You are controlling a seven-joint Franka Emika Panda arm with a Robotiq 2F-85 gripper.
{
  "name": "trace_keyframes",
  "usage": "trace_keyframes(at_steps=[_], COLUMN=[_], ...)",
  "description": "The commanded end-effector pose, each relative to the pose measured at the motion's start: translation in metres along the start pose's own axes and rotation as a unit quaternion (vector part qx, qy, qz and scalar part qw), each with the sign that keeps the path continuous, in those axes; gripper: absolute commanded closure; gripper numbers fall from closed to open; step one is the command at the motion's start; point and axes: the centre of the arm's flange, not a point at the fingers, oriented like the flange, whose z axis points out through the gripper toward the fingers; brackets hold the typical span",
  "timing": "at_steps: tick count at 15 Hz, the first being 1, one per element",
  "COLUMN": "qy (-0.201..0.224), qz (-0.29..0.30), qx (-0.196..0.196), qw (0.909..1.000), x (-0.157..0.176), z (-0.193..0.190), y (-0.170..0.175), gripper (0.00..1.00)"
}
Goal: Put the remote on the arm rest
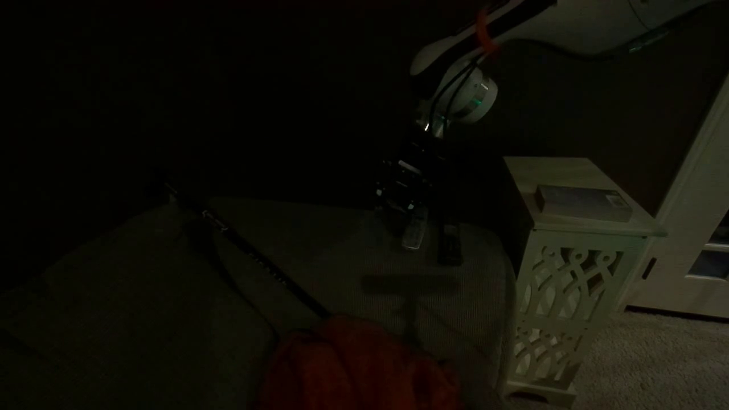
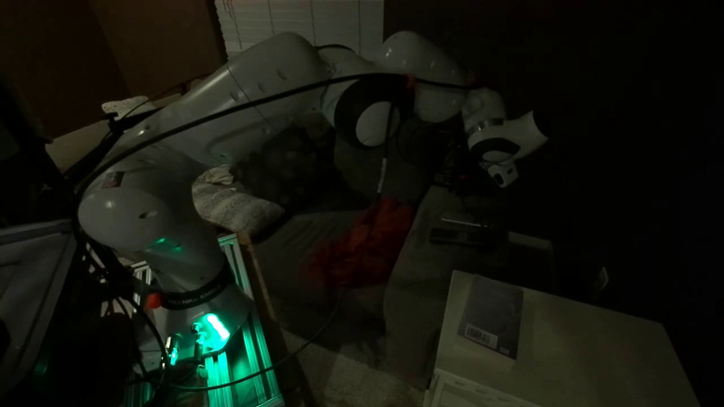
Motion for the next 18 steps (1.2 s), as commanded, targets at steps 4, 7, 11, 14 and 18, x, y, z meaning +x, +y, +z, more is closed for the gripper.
trace_keyframes(at_steps=[4, 7, 11, 14, 18], qy=[0.148, 0.211, 0.248, 0.236, 0.178], qz=[0.081, 0.125, 0.177, 0.182, 0.173], qx=[0.046, 0.015, -0.053, -0.089, -0.112], qw=[0.9847, 0.9694, 0.951, 0.9502, 0.9623], x=[0.01, 0.014, 0.015, 0.019, 0.025], z=[0.008, 0.015, 0.024, 0.035, 0.047], y=[-0.024, -0.04, -0.05, -0.051, -0.05], gripper=[0.65, 0.65, 0.65, 0.65, 0.65])
